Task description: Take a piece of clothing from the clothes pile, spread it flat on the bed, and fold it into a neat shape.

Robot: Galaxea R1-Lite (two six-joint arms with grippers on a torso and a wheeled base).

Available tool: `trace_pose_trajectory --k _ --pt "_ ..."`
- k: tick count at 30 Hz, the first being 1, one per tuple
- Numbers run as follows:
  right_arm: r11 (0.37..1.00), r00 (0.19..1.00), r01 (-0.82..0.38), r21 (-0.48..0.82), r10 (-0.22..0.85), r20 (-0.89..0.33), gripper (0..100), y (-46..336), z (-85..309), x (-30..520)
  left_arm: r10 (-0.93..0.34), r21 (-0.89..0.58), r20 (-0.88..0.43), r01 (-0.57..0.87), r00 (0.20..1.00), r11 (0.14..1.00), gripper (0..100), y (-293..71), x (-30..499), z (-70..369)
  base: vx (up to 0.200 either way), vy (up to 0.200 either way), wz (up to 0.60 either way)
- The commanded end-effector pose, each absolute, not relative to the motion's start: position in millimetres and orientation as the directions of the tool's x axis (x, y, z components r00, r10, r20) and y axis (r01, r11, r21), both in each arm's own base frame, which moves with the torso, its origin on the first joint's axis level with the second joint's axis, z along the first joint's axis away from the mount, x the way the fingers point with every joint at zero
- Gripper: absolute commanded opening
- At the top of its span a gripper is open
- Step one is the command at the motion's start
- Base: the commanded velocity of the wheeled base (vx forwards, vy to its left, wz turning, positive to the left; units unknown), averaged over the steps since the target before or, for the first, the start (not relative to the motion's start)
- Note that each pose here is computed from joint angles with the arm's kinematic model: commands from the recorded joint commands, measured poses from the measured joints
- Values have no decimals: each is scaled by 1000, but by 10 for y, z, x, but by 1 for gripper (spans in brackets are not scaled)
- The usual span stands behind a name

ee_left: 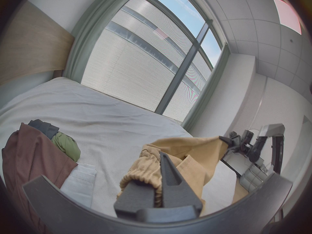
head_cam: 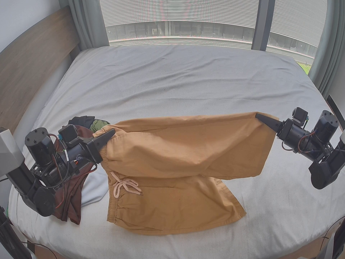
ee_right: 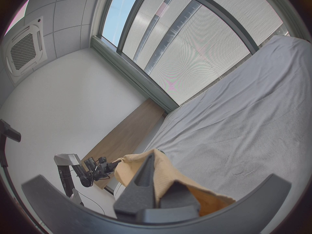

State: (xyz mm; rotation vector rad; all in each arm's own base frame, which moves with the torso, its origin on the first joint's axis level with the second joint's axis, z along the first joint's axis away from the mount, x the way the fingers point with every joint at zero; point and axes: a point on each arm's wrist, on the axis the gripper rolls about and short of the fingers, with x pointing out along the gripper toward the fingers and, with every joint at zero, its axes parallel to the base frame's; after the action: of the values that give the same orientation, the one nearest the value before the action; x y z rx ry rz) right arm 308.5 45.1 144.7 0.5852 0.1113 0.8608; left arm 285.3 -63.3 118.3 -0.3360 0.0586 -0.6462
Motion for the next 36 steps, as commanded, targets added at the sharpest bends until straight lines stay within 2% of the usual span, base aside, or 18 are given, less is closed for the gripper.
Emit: trace_pose_trajectory --k 1,7,15,36 --pt "511 667 -681 525 728 157 0 380 1520 3080 -637 -304 9 609 771 733 0 -625 2740 1113 0 0 0" --pt "505 663 -680 532 733 152 0 372 1509 3085 -682 -270 -16 653 731 707 0 -617 2679 1063 0 0 0" --pt "505 664 -676 536 733 148 0 373 1490 3094 -664 -251 24 647 748 720 0 -482 2739 1161 0 0 0" --pt "507 667 -664 550 734 128 0 380 1405 3122 -638 -231 81 637 766 736 0 -421 2866 1292 0 0 0"
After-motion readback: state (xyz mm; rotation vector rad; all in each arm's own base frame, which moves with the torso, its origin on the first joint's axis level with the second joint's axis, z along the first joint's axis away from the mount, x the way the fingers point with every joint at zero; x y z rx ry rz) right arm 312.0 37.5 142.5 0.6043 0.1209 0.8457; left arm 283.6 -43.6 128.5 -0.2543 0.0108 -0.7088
